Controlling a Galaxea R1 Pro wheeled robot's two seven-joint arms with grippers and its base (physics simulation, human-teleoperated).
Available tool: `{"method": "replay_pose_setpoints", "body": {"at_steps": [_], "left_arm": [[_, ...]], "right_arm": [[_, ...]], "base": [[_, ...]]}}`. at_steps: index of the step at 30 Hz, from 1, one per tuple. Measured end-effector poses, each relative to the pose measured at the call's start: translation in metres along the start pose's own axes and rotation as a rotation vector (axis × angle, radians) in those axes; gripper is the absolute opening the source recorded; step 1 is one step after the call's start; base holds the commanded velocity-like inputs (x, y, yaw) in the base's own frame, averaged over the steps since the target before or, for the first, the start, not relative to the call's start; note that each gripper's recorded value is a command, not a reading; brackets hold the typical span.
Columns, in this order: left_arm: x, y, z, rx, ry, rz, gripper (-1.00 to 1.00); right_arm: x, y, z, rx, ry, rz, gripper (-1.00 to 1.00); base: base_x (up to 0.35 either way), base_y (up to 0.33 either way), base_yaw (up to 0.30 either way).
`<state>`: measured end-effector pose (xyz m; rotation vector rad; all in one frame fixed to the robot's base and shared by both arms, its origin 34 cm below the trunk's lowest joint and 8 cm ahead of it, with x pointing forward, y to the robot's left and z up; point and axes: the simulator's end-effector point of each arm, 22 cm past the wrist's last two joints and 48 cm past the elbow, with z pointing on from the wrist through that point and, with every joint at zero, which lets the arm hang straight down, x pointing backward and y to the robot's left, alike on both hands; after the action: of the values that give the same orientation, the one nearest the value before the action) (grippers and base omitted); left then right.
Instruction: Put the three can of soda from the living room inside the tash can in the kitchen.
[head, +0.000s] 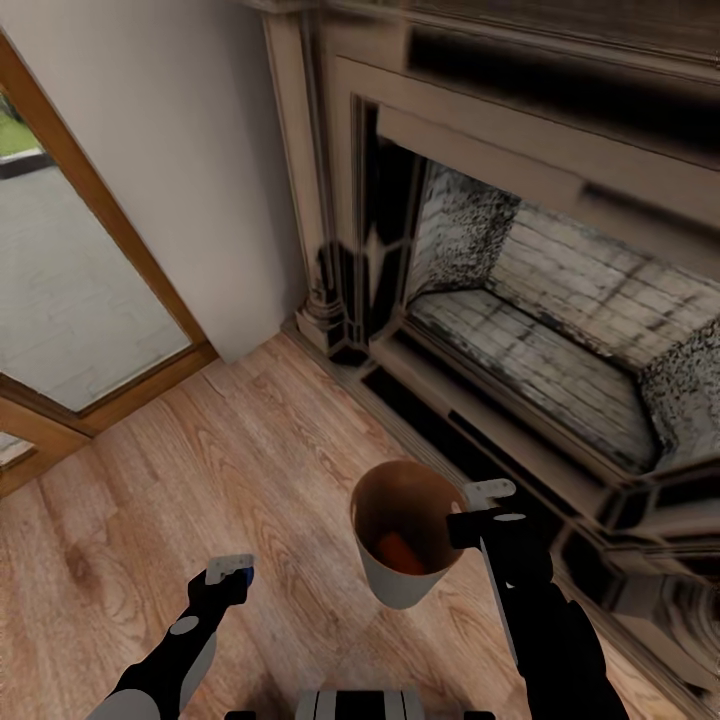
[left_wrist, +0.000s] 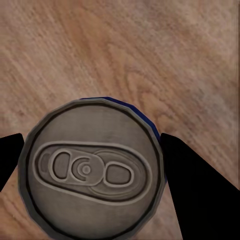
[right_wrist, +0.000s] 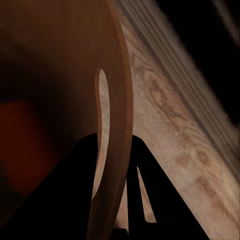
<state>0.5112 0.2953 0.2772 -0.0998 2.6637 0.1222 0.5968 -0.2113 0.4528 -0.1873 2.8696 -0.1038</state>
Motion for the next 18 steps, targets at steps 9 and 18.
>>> {"method": "replay_pose_setpoints", "body": {"at_steps": [9,18], "left_arm": [[-0.011,0.001,-0.015,0.0,0.0,0.0,-1.0],[-0.021,0.002,-0.029,0.0,0.001,0.0,-1.0]], "right_arm": [[-0.007,-0.002,-0.016,-0.001,0.001,0.0,-1.0],[-0.014,-0.003,-0.033,-0.001,0.001,0.0,-1.0]], "base": [[0.0,0.0,0.0],[0.0,0.0,0.0]]}}
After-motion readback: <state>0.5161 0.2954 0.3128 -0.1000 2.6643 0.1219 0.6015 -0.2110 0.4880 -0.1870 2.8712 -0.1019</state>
